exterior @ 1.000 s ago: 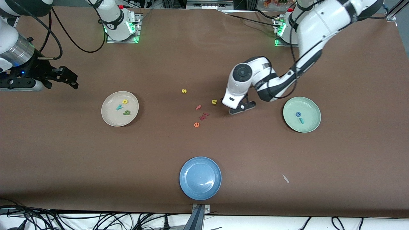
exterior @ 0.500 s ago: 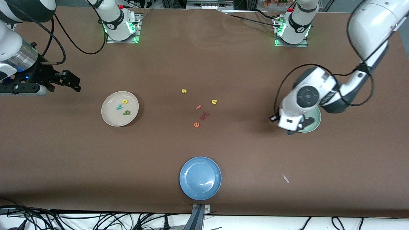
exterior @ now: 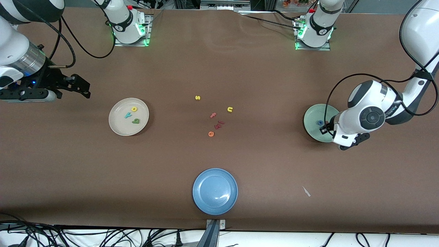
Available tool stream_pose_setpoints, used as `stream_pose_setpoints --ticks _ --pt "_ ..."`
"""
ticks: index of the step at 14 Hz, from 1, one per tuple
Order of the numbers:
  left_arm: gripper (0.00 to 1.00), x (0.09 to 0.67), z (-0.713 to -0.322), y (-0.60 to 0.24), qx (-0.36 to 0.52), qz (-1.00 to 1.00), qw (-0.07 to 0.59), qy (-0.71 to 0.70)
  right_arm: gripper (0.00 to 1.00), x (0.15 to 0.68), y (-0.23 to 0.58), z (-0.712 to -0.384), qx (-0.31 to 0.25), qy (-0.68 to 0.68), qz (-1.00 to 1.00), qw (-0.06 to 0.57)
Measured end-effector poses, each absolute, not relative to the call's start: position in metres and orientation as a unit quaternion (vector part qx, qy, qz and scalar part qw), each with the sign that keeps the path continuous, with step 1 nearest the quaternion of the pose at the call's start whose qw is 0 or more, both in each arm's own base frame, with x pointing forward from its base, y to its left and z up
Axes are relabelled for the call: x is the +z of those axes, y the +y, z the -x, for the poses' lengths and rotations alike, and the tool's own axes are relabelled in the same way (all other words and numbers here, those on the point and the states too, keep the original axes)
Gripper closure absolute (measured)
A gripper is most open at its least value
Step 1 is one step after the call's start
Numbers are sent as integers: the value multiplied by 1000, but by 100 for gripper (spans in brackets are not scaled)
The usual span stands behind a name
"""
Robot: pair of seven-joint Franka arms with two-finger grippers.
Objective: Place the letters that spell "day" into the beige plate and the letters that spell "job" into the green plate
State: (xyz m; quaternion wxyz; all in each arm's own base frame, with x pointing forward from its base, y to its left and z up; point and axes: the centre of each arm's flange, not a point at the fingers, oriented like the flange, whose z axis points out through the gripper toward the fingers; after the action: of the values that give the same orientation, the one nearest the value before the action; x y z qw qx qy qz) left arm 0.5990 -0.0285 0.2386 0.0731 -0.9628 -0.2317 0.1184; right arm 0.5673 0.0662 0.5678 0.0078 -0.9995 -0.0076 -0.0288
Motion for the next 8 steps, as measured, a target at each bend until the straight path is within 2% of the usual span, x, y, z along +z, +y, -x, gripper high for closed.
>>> stream_pose_setpoints --ticks 1,2,5,8 --pt "70 236 -599 -26 121 963 73 -230 0 568 66 -567 -29 -7 1000 8" --pt "63 236 -599 -26 121 963 72 -230 0 568 66 -567 -29 -7 1000 8" --pt "33 260 -618 -20 95 966 61 -231 0 568 64 -568 -29 -6 1000 8" --pt "3 316 -649 4 60 970 62 -227 0 568 62 -568 -29 -4 1000 8"
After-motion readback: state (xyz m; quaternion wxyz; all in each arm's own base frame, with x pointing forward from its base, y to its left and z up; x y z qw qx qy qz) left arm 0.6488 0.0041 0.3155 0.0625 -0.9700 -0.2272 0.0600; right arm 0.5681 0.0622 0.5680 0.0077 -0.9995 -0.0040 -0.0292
